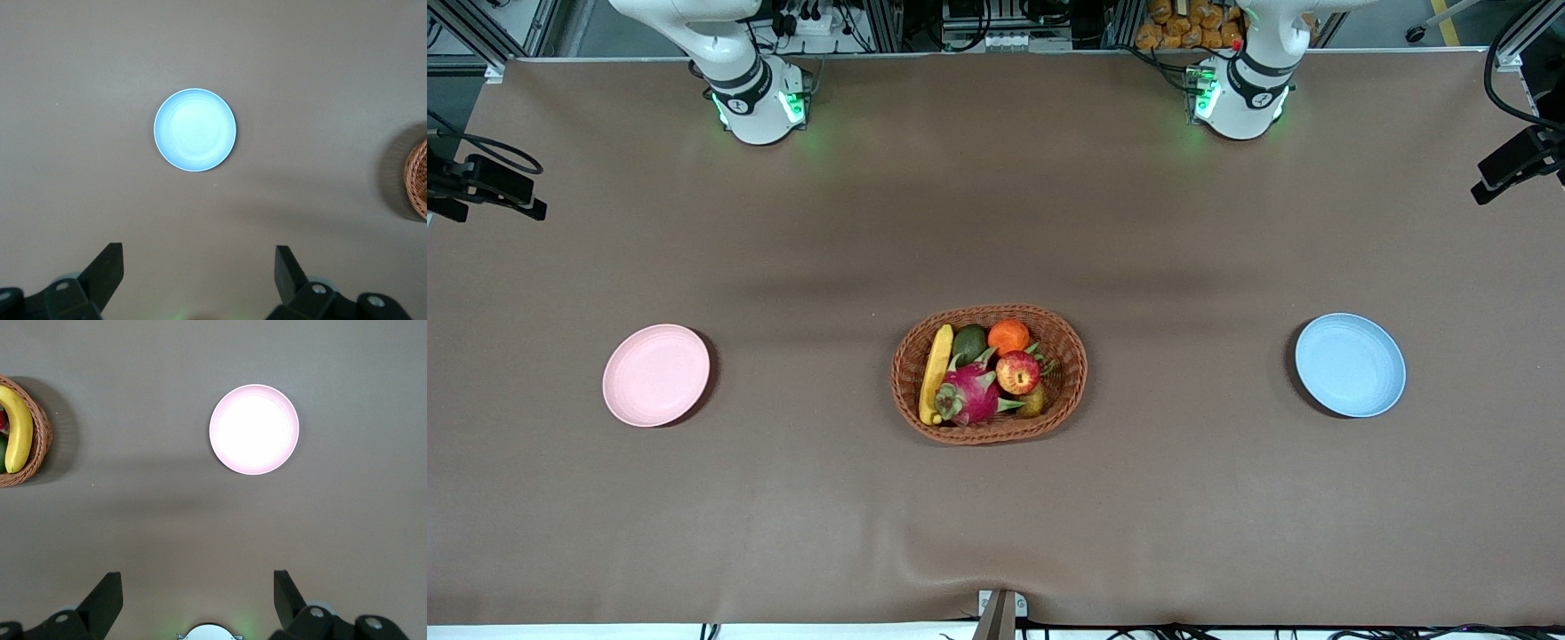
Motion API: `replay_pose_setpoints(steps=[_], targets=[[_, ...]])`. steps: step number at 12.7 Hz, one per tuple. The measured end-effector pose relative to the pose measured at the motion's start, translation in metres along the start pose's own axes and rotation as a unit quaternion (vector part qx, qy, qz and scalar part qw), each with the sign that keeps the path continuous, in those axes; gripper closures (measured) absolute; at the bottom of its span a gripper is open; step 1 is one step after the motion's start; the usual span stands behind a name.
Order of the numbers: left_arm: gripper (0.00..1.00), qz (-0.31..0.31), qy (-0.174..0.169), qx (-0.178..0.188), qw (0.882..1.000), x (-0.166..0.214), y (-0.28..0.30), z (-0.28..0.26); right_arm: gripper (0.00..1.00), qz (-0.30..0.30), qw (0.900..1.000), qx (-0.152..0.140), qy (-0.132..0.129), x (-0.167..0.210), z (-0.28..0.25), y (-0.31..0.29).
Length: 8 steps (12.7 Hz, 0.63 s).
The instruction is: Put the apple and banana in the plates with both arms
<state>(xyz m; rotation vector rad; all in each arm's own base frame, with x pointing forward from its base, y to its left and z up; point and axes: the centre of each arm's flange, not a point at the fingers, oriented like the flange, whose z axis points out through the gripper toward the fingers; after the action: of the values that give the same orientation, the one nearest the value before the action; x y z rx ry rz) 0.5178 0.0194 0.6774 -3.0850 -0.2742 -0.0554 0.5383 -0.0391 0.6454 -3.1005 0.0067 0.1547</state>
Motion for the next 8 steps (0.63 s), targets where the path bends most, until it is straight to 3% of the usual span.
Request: replay_pose_setpoints(steps=[8], targets=[[0.0,0.018,-0.01,-0.001,1.0,0.002,0.02,0.009,0.0,-0.003,1.0,0.0,-0.001,0.001,0.002,-0.002]])
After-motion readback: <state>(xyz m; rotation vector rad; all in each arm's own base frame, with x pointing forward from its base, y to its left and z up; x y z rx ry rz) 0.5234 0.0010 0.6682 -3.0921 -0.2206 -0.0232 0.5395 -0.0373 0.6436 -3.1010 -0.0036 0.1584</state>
